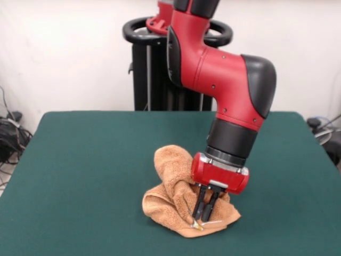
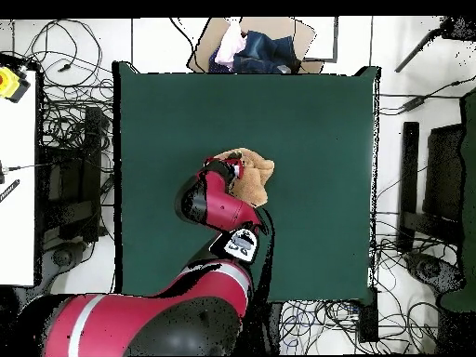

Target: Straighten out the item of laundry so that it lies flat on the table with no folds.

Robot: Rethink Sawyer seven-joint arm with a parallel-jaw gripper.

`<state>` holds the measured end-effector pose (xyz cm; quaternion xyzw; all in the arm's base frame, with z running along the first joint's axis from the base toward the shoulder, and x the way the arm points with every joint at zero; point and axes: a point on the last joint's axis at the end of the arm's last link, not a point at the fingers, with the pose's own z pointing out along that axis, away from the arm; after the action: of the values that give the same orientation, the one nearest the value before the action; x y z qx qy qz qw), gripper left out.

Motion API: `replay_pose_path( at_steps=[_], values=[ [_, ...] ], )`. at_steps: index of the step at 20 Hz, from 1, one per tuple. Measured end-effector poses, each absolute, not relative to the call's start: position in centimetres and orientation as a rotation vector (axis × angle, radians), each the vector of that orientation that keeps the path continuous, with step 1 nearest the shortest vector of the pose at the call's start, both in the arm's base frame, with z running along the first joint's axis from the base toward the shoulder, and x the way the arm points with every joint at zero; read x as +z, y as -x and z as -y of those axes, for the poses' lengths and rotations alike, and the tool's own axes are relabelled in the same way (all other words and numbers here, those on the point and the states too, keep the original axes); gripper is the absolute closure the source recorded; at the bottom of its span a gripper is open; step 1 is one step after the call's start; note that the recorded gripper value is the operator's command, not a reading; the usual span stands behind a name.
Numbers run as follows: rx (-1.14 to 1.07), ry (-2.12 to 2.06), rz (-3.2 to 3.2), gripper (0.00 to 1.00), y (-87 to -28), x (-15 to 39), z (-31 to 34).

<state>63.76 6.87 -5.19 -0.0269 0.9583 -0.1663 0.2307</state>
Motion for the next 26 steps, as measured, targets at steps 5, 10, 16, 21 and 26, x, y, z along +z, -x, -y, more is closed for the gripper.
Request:
replay_pose_path(
  at_steps=[5, 10, 16, 21, 26],
  values=[
    [-0.457, 0.074, -2.636, 1.0, -63.8, -5.2, -6.9],
    [-0.456, 0.086, -2.634, 1.0, -63.7, -5.0, -7.0],
    [-0.455, 0.095, -2.639, 1.0, -63.0, -4.2, -7.0],
    [-0.453, 0.087, -2.641, 1.0, -62.6, -3.4, -7.0],
    [-0.451, 0.081, -2.642, 1.0, -62.3, -2.7, -7.0]
  ],
)
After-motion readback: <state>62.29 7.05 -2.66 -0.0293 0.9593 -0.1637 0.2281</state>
